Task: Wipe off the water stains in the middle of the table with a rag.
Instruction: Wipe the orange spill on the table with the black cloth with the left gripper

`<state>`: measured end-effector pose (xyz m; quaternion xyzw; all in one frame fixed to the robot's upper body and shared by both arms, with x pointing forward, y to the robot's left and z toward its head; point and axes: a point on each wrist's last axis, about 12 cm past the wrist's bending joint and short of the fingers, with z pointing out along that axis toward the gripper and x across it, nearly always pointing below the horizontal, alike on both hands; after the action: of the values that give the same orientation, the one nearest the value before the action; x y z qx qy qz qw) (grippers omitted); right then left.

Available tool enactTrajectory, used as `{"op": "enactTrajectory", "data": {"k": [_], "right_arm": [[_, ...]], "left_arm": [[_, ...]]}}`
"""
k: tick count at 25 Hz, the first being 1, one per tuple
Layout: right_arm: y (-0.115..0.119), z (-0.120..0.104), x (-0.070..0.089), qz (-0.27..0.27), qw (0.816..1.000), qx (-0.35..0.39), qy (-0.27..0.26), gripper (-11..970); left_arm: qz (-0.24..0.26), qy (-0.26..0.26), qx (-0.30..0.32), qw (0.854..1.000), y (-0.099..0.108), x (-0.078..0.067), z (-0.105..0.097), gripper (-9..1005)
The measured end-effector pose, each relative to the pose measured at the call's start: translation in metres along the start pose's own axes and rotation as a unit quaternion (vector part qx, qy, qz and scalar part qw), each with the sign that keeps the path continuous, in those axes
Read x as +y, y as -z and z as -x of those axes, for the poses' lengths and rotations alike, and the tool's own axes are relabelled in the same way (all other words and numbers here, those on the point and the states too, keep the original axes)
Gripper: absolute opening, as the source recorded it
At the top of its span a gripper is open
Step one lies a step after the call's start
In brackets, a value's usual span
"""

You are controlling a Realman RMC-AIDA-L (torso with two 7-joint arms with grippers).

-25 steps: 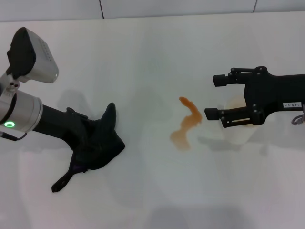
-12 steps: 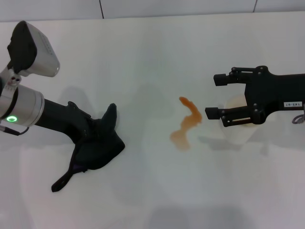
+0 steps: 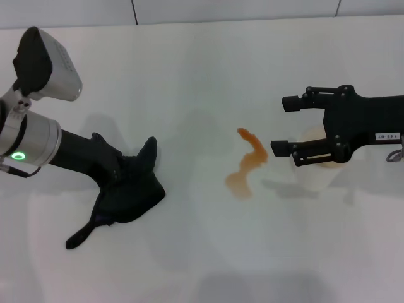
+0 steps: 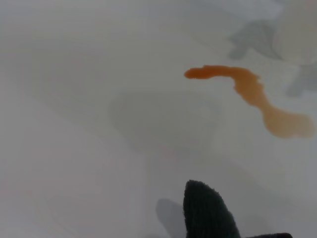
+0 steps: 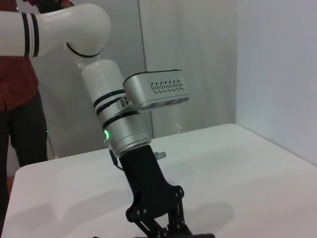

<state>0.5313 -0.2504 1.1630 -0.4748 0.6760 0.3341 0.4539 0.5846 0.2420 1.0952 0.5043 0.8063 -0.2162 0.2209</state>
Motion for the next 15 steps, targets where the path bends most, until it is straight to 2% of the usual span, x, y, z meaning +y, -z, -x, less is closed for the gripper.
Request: {"op": "enactTrajectory", "data": {"k": [3, 9, 15], "right_arm": [[0.0, 0.0, 0.0, 0.0, 1.0, 0.0, 0.0, 855], [0.0, 0.0, 0.0, -0.001, 1.0, -0.001, 0.0, 855], [0.0, 0.001, -0.001, -0.001, 1.0, -0.002, -0.002, 855]], "left_arm": [[0.001, -0.003, 0.0, 1.0, 0.0, 0.0, 0.002, 189], [0.002, -0.013, 0.004, 1.0, -0.002, 0.001, 0.006, 88], [0.023, -0.03, -0.006, 0.999, -0.01, 0.009, 0.023, 88]]}}
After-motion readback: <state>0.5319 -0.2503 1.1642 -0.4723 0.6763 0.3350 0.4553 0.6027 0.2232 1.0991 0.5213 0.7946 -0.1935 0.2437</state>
